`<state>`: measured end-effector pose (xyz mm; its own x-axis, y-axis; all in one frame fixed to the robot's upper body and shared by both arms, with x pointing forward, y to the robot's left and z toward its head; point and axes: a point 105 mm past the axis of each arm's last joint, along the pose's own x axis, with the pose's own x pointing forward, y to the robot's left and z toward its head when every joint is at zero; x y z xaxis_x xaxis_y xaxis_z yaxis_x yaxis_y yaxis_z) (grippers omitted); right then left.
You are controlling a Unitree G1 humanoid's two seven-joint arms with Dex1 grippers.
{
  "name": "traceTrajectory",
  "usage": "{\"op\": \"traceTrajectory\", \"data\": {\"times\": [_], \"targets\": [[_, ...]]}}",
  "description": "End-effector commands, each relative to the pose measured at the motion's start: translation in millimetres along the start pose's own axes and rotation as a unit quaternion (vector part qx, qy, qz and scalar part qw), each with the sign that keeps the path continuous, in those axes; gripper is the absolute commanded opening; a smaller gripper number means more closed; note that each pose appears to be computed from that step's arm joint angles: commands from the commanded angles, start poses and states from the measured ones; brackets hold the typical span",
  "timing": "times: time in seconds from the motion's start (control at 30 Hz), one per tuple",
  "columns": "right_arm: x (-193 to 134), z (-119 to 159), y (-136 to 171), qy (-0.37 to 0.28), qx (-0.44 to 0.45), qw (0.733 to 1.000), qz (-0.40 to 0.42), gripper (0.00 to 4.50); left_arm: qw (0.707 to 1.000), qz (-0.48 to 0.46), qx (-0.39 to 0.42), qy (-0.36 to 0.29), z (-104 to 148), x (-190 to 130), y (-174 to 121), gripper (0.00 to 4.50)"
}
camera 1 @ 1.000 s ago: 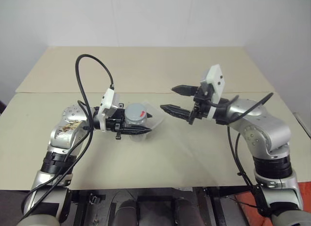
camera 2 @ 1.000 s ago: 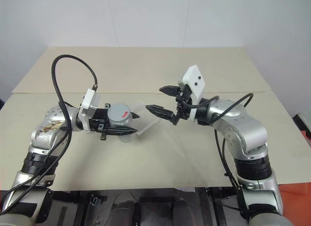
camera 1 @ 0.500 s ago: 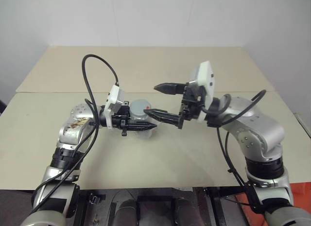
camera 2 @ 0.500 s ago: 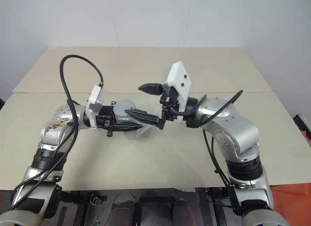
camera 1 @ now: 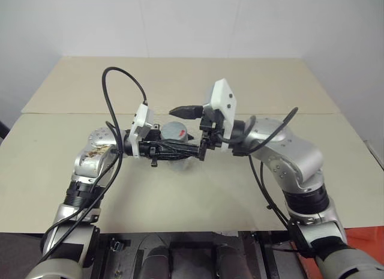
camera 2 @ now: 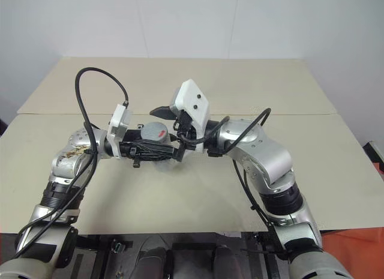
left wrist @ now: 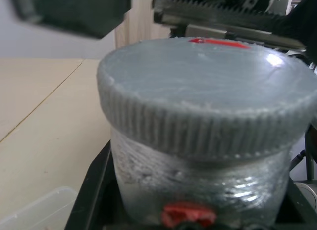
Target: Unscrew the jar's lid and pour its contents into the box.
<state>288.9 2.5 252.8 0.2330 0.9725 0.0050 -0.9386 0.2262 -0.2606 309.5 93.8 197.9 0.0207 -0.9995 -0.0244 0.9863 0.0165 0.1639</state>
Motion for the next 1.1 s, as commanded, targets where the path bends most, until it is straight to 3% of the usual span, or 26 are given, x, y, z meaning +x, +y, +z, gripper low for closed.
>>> {"op": "traceTrajectory", "data": {"times": [0.03, 0.37, 1.1], "targets": [[1.7, 16.0, -3.4, -0.024, -0.029, 0.999, 0.011, 4.44, 1.000, -0.006, 0.030, -0.003, 12.2, 0.5, -0.9, 1.96], [-1.1, 10.6, -15.1, -0.016, -0.030, 0.999, 0.011, 4.44, 0.999, -0.002, 0.032, 0.000, 12.1, -2.4, -2.4, 1.96], [-58.6, -3.2, -38.3, 0.024, -0.036, 0.998, -0.055, 4.44, 1.000, -0.004, 0.024, 0.009, 10.0, -9.2, -6.1, 1.96]]}}
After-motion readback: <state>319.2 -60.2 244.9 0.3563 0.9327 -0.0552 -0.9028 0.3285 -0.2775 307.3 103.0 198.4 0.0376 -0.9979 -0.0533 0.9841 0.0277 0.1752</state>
